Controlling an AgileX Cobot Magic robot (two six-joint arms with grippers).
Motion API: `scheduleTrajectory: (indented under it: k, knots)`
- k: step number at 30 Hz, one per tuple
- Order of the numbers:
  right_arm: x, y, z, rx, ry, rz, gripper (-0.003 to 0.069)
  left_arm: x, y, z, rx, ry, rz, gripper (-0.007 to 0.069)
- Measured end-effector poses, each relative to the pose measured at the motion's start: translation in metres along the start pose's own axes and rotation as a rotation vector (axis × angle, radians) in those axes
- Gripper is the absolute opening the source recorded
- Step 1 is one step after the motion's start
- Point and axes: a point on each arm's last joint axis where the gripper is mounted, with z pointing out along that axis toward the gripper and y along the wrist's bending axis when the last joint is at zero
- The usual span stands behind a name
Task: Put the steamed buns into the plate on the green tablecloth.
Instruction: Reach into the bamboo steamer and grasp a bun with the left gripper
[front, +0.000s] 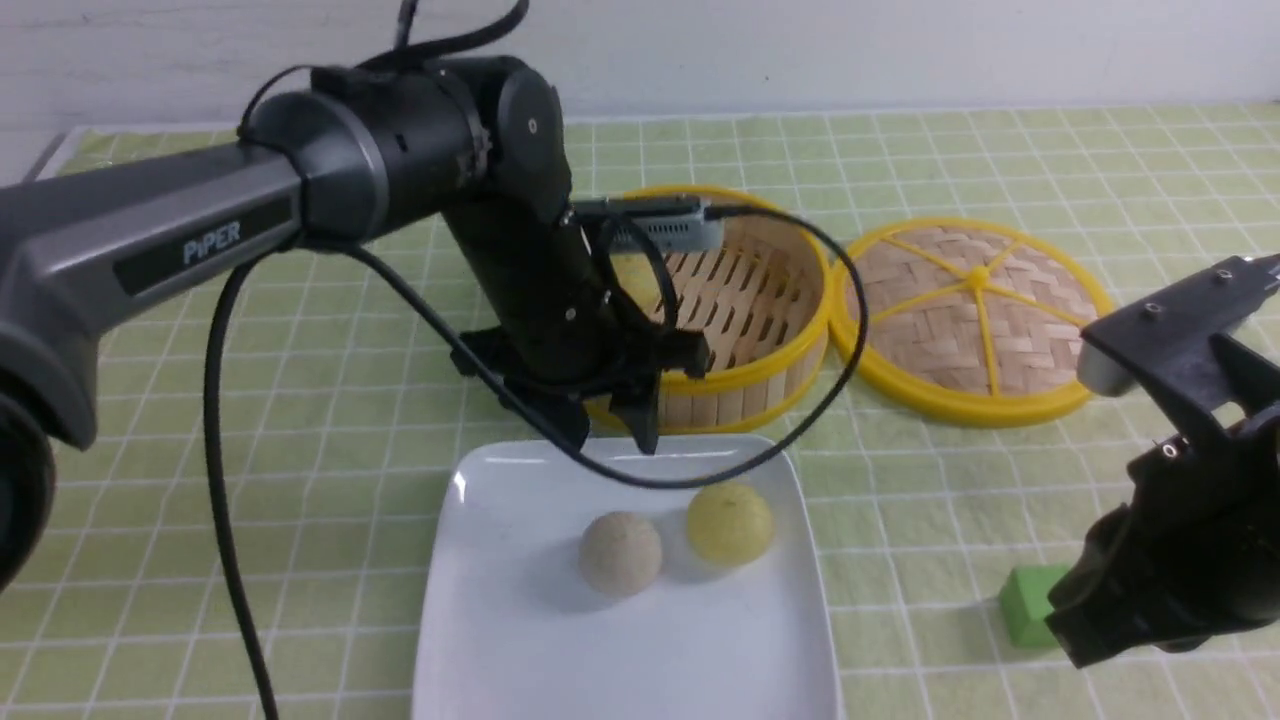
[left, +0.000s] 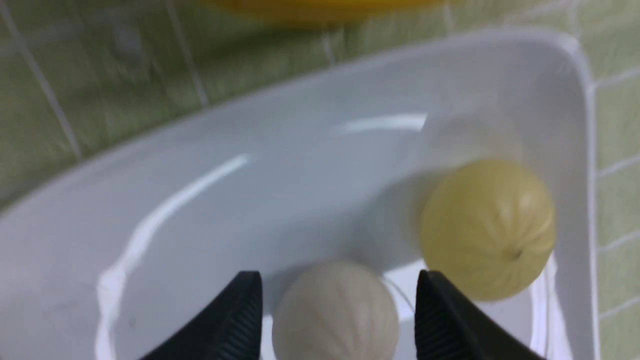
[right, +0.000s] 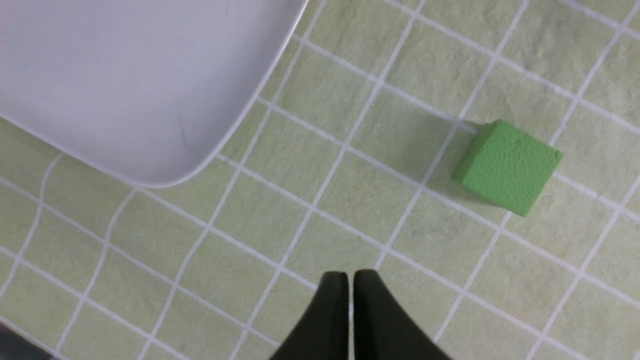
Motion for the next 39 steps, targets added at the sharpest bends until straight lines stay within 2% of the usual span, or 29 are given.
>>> scheduleTrajectory:
  k: [4,5,7,8,10,13,17,21,24,25,28,29,30,34,39]
  knots:
    - [-0.001,0.0,0.0,-0.001,-0.016,0.001,0.0041,-0.027,-0.004,-0.029,-0.036,-0.164,-0.03,0.0376]
    - [-0.002,0.0,0.0,-0.002,-0.026,0.001,0.0044,-0.041,-0.004,-0.041,-0.064,-0.221,-0.037,0.0307]
    - [-0.003,0.0,0.0,-0.002,-0.032,0.001,0.0046,-0.048,-0.004,-0.046,-0.081,-0.23,-0.036,0.0233]
    - [-0.004,0.0,0.0,-0.002,-0.039,0.001,0.0047,-0.058,-0.004,-0.051,-0.099,-0.221,-0.032,0.0132]
    - [-0.004,0.0,0.0,-0.003,-0.049,0.001,0.005,-0.074,-0.004,-0.053,-0.102,-0.235,-0.024,0.0029]
    - [-0.005,0.0,0.0,-0.003,-0.051,0.001,0.0055,-0.092,-0.002,-0.05,-0.092,-0.284,-0.023,0.0003]
    - [-0.005,0.0,0.0,-0.003,-0.051,0.001,0.0059,-0.109,0.003,-0.031,-0.048,-0.301,-0.045,0.0005]
    - [-0.005,0.0,0.0,-0.003,-0.052,0.001,0.0064,-0.113,0.011,-0.005,-0.043,-0.259,-0.069,0.0057]
    - [-0.005,0.0,0.0,-0.003,-0.052,0.001,0.0068,-0.115,0.019,0.014,-0.095,-0.236,-0.095,0.0165]
    - [-0.005,0.0,0.0,-0.003,-0.052,0.001,0.0068,-0.115,0.02,0.016,-0.099,-0.235,-0.098,0.0173]
    - [-0.005,0.0,0.0,-0.003,-0.057,0.001,0.0073,-0.117,0.025,0.02,-0.146,-0.253,-0.102,0.031]
    - [-0.005,0.0,0.0,-0.003,-0.058,0.001,0.0074,-0.117,0.025,0.02,-0.149,-0.256,-0.101,0.0316]
    - [-0.006,0.0,0.0,-0.003,-0.062,0.001,0.0076,-0.119,0.026,0.019,-0.154,-0.271,-0.101,0.0358]
    - [-0.006,0.0,0.0,-0.003,-0.069,0.001,0.008,-0.12,0.026,0.018,-0.153,-0.29,-0.1,0.0399]
    - [-0.007,0.0,0.0,-0.004,-0.075,0.001,0.0081,-0.123,0.027,0.04,-0.125,-0.283,-0.13,0.0368]
